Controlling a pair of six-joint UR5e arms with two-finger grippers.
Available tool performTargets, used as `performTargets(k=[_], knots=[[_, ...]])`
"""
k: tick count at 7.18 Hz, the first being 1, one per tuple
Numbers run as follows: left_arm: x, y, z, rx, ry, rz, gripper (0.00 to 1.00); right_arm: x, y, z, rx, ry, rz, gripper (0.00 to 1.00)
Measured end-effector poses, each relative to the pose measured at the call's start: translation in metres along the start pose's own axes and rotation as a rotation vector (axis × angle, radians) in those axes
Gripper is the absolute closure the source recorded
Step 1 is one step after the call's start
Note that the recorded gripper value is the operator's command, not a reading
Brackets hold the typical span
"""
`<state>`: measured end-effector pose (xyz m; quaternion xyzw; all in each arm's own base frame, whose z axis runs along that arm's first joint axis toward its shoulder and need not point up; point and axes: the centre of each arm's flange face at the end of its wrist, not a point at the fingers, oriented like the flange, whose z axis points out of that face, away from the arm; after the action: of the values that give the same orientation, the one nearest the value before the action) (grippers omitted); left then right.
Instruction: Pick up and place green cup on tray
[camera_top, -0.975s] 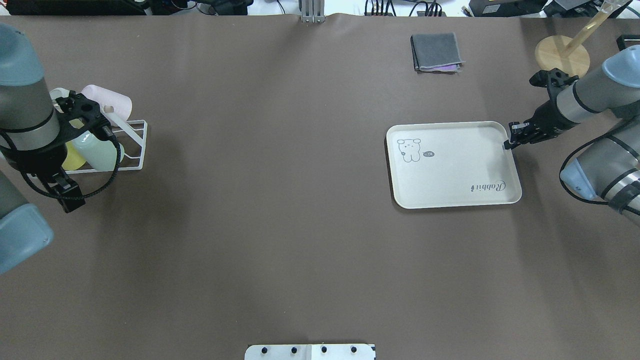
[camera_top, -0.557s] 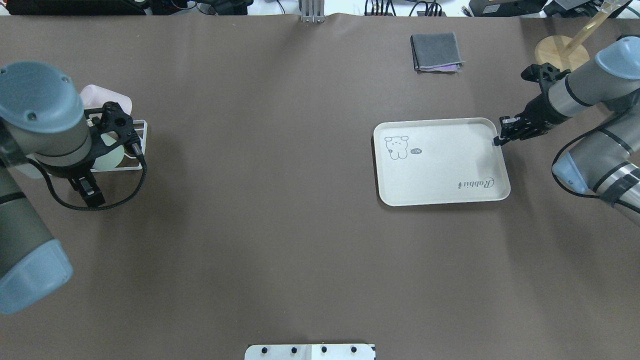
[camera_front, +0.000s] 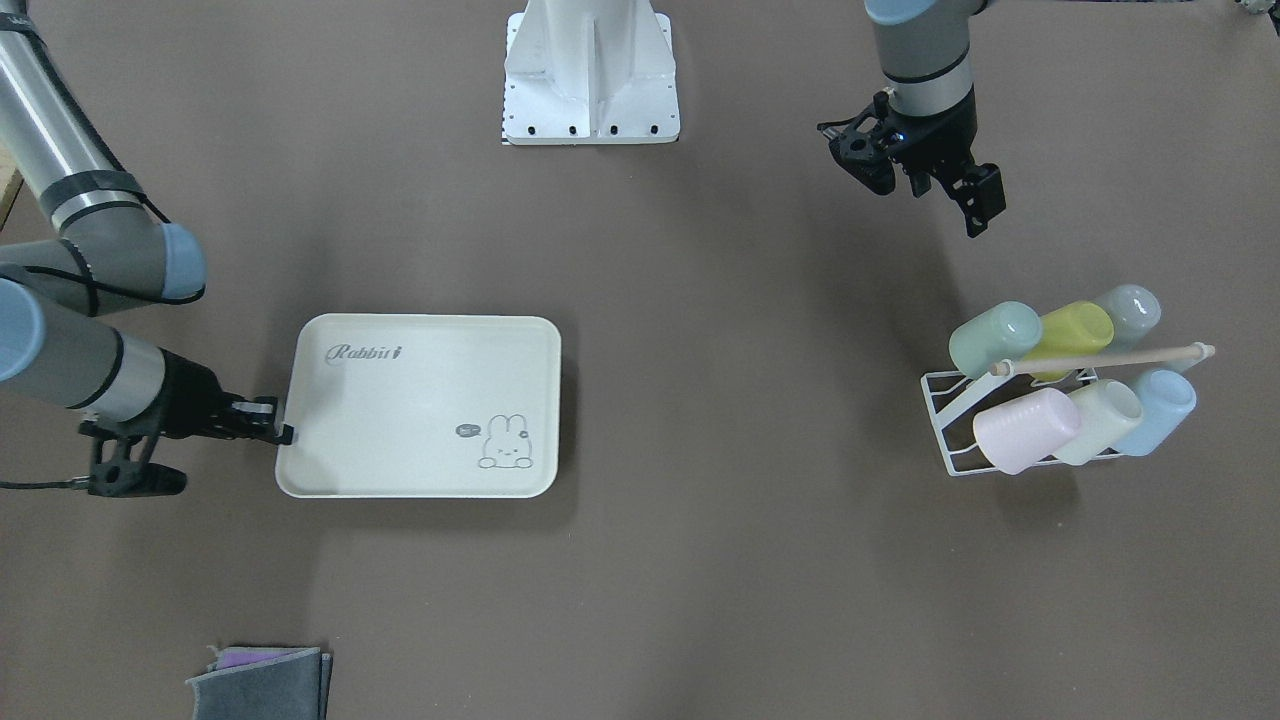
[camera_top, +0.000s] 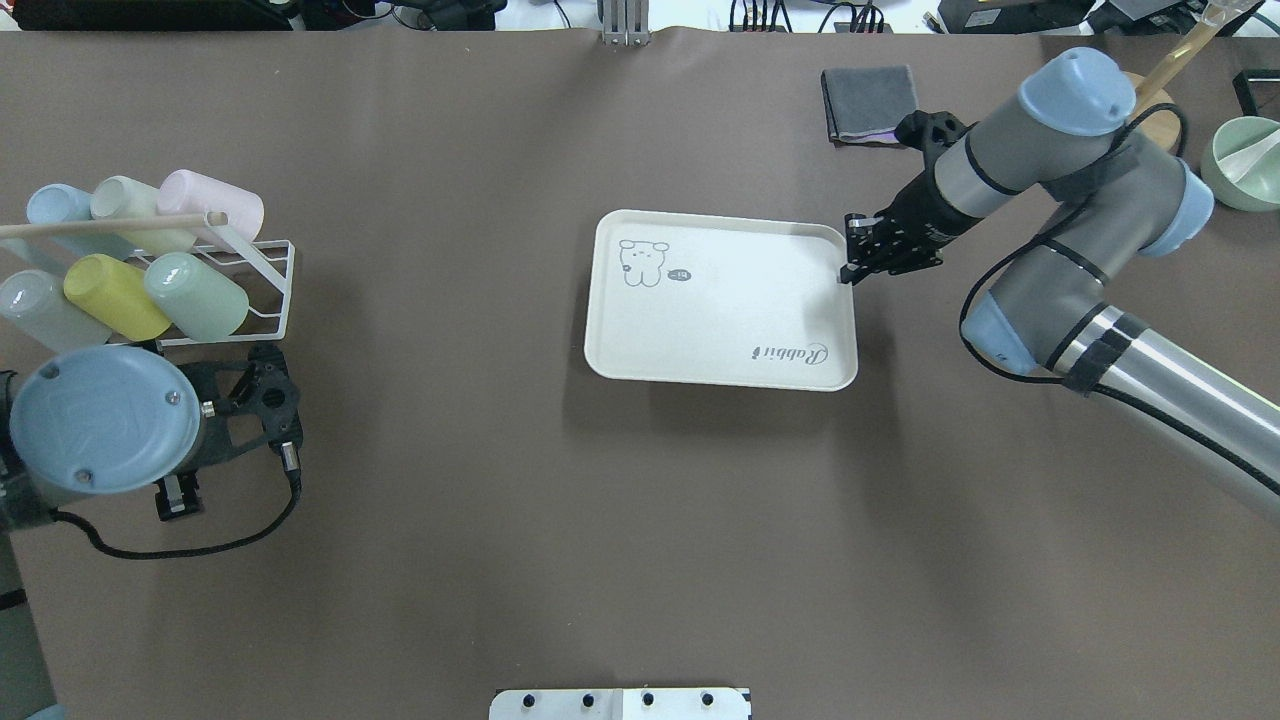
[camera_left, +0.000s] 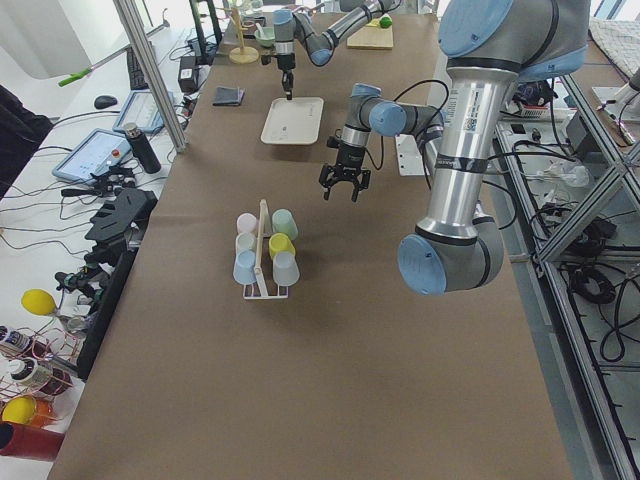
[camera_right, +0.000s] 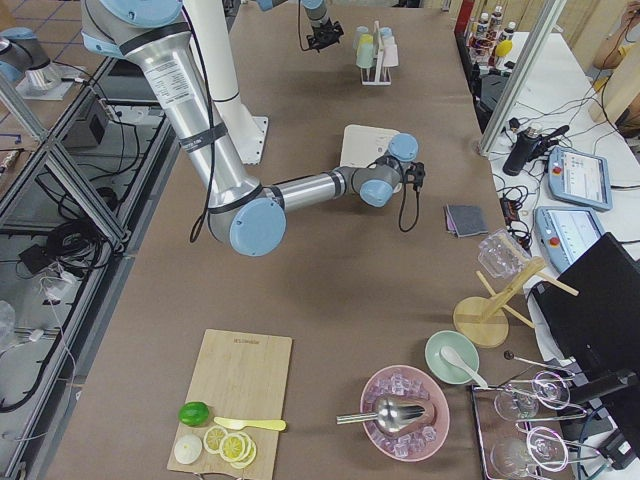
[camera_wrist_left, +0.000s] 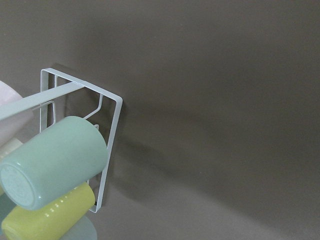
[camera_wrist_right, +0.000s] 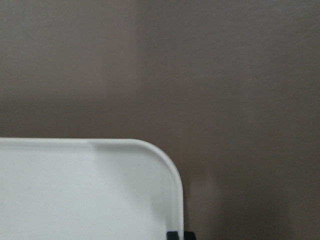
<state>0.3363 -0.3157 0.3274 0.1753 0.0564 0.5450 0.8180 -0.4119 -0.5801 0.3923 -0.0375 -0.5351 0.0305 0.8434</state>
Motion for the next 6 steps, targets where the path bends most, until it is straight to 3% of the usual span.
performTargets(k=[1,3,6], knots=[[0.015,0.005,0.007,0.006,-0.057,0.080,0.02,-0.048,0.014,0.021,0.013,0.013,0.005,1.00],[0.036,0.008,0.023,0.004,-0.234,0.286,0.02,-0.104,0.034,0.043,0.035,0.041,-0.010,1.00],[0.062,0.000,0.042,-0.088,-0.522,0.601,0.02,-0.109,0.037,0.051,0.043,0.059,-0.098,1.00]])
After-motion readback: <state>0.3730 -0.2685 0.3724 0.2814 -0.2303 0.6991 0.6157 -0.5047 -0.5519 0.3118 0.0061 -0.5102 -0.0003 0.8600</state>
